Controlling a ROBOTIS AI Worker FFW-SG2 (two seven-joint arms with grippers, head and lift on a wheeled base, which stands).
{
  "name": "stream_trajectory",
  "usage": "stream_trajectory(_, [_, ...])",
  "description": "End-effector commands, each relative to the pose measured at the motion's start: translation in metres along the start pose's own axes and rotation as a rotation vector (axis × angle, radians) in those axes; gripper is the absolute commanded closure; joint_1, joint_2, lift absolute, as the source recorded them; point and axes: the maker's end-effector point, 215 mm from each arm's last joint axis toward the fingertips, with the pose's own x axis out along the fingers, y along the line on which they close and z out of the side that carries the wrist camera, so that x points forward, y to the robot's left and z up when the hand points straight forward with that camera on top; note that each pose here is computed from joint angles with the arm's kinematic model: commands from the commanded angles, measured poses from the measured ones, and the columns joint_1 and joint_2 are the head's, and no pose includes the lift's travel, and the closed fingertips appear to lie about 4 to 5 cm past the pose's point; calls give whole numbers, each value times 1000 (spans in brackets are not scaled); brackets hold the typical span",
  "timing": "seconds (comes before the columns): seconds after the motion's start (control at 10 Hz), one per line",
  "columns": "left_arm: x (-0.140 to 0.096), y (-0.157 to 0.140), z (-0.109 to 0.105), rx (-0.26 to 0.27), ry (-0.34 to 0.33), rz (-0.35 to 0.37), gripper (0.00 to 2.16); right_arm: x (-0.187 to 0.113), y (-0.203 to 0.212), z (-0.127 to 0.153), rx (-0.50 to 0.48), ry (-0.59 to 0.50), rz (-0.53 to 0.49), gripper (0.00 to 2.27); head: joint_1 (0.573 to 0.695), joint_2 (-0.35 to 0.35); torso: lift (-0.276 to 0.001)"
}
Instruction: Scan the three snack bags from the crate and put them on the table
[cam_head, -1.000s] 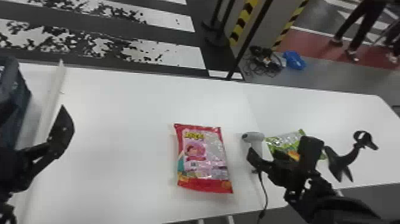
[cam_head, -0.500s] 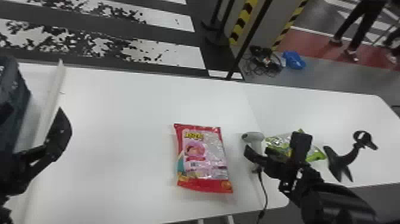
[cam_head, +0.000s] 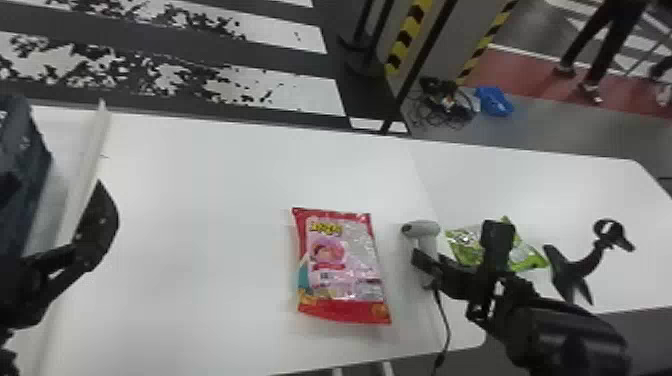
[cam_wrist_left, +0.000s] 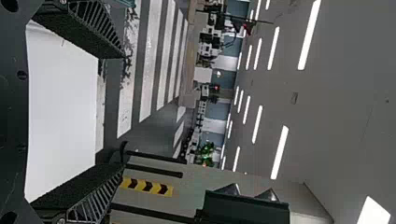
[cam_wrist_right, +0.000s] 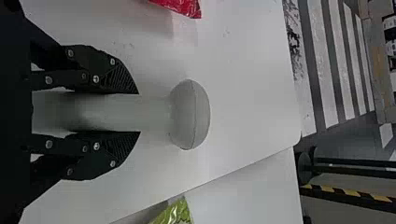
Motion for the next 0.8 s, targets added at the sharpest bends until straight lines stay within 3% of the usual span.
stream_trajectory(0.0, [-1, 0, 0, -4, 1, 2, 29, -4, -2, 3, -4, -21, -6, 2240, 695, -350, -94])
stream_trajectory(0.1, [-3, 0, 0, -3, 1, 4, 29, -14, -2, 7, 1, -45, -8, 2240, 695, -350, -94])
stream_trajectory(0.3, [-4, -2, -2, -8, 3, 1, 29, -70, 20, 15, 18, -71, 8, 2240, 695, -350, -94])
stream_trajectory(0.5, [-2, -10, -2, -16, 0, -12, 29, -126, 62, 1, 93, -23, 68, 2240, 695, -350, -94])
stream_trajectory(0.7, [-10, -6, -1, -12, -12, 9, 29, -153, 123, -6, 119, 31, 177, 2240, 695, -330, -94])
